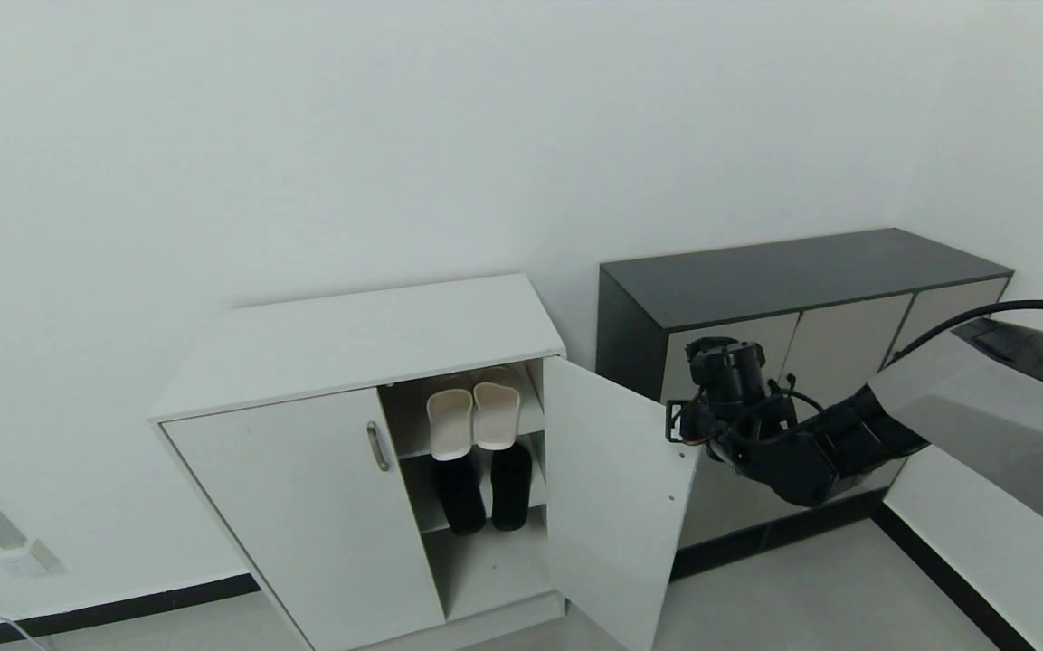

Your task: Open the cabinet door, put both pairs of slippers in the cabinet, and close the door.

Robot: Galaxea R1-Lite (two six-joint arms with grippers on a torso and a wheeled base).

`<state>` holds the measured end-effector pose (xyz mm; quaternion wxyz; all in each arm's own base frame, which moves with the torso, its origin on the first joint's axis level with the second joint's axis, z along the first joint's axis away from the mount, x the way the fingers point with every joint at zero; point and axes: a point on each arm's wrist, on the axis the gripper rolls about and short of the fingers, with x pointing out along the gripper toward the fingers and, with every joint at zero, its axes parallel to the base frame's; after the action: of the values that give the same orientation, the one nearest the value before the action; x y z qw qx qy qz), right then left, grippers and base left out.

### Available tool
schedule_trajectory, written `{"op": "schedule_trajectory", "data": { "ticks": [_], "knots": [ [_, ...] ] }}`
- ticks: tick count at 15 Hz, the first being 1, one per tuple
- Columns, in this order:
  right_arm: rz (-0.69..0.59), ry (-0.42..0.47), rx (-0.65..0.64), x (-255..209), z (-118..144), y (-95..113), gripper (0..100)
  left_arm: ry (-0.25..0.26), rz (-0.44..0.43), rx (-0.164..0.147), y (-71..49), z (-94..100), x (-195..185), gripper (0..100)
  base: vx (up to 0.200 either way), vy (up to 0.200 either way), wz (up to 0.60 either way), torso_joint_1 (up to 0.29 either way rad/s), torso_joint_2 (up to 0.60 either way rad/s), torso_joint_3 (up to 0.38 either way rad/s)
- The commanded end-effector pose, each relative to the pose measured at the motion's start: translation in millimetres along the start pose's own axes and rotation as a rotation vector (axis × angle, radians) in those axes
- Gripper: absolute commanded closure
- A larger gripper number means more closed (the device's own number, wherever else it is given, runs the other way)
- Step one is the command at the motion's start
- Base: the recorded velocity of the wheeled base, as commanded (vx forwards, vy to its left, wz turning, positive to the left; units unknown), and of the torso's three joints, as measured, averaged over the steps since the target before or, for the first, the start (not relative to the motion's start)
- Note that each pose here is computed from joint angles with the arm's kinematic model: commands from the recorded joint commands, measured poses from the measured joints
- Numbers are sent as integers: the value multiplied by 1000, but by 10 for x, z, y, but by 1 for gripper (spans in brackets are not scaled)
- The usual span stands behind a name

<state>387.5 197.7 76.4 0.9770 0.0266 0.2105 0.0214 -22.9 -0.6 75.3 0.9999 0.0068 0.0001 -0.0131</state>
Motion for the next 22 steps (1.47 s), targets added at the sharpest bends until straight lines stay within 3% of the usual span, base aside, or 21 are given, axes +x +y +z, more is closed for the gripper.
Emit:
{"op": "schedule_trajectory", "data": {
  "ticks": [1, 9, 16, 22],
  "knots": [
    [32, -3, -12, -135, 5, 109, 100, 1, 0, 0, 0, 0, 1, 100, 0, 0, 0, 0, 0, 0],
    [224, 34, -75, -845, -245, 719, 100, 1, 0, 2, 0, 0, 1, 100, 0, 0, 0, 0, 0, 0],
    [252, 47, -123, -1000, -298, 729, 100, 1, 0, 0, 0, 0, 1, 100, 0, 0, 0, 0, 0, 0],
    [256, 50, -125, -1004, -311, 737, 100, 1, 0, 0, 0, 0, 1, 100, 0, 0, 600, -1, 2, 4]
  ]
}}
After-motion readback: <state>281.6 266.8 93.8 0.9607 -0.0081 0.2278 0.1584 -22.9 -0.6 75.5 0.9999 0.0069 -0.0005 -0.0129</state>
